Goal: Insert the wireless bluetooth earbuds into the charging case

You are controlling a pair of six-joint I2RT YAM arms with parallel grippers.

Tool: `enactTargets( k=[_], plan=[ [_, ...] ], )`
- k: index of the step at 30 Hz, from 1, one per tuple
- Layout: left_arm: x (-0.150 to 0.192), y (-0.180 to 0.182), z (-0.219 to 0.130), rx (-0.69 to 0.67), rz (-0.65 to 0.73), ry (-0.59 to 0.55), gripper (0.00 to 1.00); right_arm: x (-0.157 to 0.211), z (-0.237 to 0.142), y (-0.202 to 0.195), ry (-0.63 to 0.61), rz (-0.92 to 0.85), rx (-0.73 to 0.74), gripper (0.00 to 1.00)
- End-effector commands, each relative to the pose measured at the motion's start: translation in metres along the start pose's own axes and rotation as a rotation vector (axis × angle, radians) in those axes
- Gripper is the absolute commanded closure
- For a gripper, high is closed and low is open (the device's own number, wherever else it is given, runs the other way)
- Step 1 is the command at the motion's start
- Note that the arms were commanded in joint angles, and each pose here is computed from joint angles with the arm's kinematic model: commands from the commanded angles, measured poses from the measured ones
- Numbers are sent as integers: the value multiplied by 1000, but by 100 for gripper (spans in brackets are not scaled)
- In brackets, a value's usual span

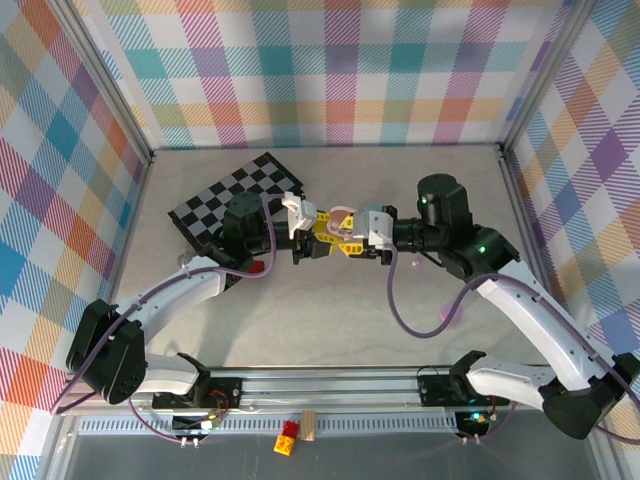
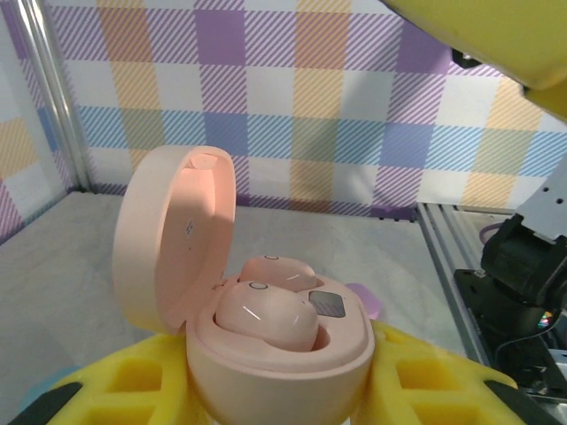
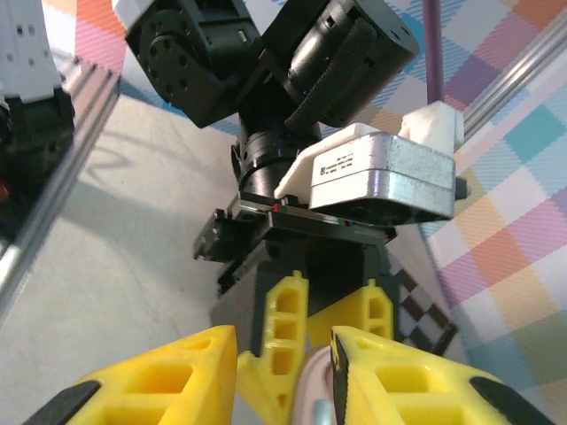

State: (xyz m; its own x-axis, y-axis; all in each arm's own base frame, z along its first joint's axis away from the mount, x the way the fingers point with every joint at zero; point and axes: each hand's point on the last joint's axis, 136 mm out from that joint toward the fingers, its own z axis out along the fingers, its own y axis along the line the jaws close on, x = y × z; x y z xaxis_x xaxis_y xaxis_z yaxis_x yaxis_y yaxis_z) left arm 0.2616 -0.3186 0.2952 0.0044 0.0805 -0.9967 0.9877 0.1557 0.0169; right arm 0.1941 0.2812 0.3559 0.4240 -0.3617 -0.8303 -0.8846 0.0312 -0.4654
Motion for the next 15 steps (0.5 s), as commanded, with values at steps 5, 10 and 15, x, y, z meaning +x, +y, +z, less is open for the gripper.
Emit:
enactTargets(
  k=[5, 10, 15],
  plan=[
    [-3, 16, -2, -64, 54, -30, 65, -13, -16, 0, -115, 219, 118, 62],
    [1, 13, -4, -63, 128, -59, 64, -3, -35, -51, -114, 491, 417, 45],
    [5, 12, -4, -63, 158, -46, 64, 0, -22, -60, -84, 751, 359, 34]
  ],
)
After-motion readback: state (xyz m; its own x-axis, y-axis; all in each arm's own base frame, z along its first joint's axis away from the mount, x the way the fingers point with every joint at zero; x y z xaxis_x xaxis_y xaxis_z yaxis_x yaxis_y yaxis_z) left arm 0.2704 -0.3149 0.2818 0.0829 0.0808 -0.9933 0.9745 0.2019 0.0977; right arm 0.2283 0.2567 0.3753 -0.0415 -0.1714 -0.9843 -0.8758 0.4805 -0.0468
